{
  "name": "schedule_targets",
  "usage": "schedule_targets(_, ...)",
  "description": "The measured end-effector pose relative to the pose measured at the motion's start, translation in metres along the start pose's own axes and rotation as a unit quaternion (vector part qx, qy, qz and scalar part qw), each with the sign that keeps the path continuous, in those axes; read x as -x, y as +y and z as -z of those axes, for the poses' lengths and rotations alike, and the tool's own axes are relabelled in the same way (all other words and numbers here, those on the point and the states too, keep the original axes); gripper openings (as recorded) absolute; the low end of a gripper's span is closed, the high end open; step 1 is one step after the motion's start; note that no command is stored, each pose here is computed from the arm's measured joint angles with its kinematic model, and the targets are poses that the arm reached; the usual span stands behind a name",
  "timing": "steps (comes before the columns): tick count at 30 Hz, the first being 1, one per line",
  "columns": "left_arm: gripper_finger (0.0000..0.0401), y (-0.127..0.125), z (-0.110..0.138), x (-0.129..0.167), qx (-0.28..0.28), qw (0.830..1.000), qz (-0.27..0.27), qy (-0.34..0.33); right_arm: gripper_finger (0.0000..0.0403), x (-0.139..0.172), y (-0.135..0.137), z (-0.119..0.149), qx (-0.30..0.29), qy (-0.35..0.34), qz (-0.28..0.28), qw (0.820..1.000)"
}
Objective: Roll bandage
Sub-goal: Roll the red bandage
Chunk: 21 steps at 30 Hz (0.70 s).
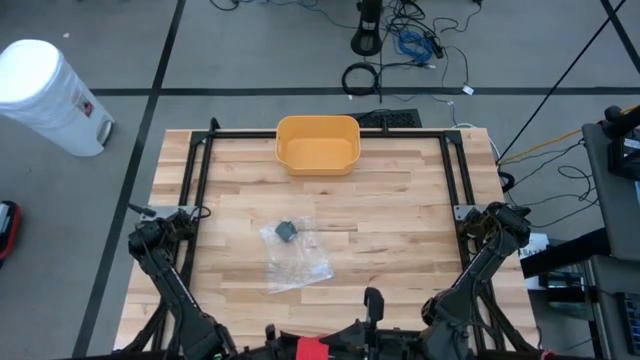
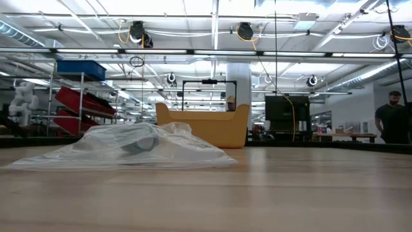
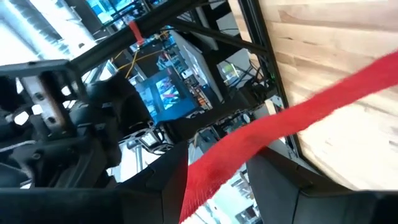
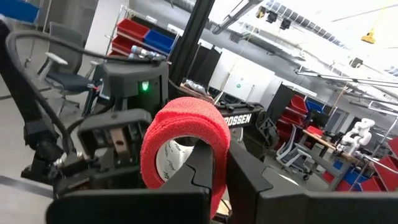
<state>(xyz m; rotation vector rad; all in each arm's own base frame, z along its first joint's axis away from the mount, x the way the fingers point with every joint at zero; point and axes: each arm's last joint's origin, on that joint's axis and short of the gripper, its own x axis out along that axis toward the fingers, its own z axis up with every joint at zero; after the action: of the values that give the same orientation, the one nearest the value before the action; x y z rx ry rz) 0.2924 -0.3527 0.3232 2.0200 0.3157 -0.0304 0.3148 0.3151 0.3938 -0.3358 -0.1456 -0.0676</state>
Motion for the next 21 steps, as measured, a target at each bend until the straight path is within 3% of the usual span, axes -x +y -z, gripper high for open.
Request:
schedule_targets(7, 0.0145, 0.0008, 0.0004, 0.0001, 0.006, 1.0, -0.002, 0.0, 0.0018, -0.0001, 0.0007, 0.0014, 0.011, 0.005, -0.003, 1.0)
schedule_targets(18, 0.0015, 0.0032, -0.0019, -0.0008, 0.045, 0.999, -0.013, -0.011, 0.0018, 0.0, 0.0021, 0.004, 0.034, 0.014, -0.009, 0.999)
schedule_targets(21, 0.0007, 0.0032, -0.003, 0.0003, 0.065, 0.998, -0.014, -0.015, 0.0018, 0.0001, 0.0032, 0.0066, 0.079, 0.024, -0.013, 0.997)
